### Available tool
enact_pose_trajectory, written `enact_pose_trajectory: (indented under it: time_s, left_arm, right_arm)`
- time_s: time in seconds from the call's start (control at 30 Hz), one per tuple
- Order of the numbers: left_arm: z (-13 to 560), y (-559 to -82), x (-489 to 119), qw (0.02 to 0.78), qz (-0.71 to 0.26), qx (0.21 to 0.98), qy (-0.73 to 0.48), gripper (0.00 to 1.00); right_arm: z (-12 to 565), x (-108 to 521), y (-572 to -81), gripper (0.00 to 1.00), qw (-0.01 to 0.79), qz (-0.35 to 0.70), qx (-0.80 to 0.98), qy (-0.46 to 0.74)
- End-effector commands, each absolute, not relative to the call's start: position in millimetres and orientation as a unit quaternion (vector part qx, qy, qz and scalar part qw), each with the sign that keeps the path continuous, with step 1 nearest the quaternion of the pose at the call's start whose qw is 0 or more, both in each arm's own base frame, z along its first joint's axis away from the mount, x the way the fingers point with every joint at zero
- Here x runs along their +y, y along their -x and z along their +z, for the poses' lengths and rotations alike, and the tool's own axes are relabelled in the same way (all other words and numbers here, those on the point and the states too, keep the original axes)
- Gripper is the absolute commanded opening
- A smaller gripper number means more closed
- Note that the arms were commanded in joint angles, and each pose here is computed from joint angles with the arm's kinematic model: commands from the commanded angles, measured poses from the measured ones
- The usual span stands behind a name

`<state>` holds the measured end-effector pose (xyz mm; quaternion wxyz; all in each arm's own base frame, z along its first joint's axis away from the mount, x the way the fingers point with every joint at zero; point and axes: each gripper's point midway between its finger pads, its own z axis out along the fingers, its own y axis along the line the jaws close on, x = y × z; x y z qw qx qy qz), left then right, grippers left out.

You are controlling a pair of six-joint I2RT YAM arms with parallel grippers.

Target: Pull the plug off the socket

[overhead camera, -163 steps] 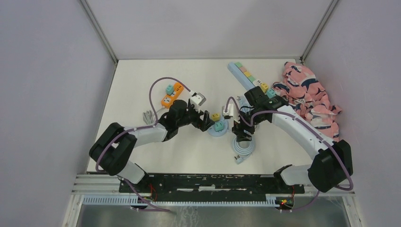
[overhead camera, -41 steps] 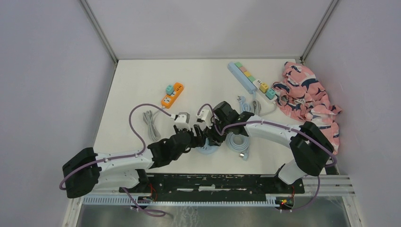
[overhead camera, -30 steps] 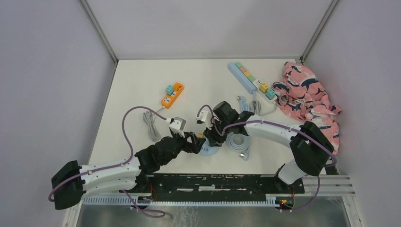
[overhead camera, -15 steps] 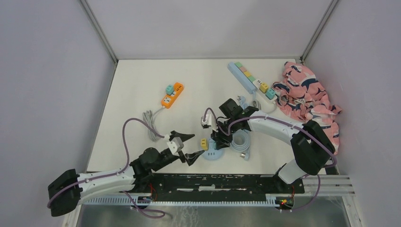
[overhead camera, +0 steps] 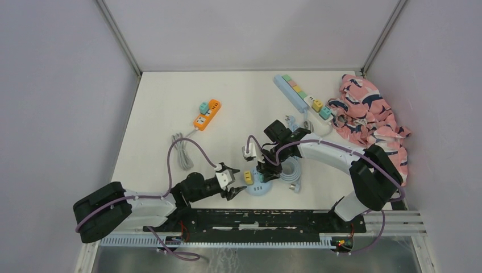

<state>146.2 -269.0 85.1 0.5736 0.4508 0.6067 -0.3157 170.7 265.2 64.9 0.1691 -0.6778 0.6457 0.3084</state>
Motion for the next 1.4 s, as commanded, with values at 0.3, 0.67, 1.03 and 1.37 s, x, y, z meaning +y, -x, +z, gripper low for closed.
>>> enact_pose_trajectory:
  time_s: [0.3,0.67,1.03,1.37]
  left_arm:
    - [104.1,-150.3,-316.6,0.544,-0.424,0.539,-0.483,0.71]
    - [83.8,-154.4,-309.2,0.528,-0.428,0.575,-0.456,0.39]
    - [63.2,-161.1,-308.6,0.5,-0.399,0.607,-0.472,0.03]
    - [52.2,-159.8,-313.9,0.475,-0.403,0.615,-0.484,0.03]
  right_arm:
    - [72.4,269.7,-175.1,0.04,0.188,0.312,0.618,0.696]
    - [71.9,273.2,-164.9,0.09,0.177,0.343,0.61,0.692]
    - [66.5,271.6,-185.3,0.19,0.19,0.297,0.647,0.676]
    - [81.5,305.5,-172.0,0.11,0.156,0.38,0.675,0.612]
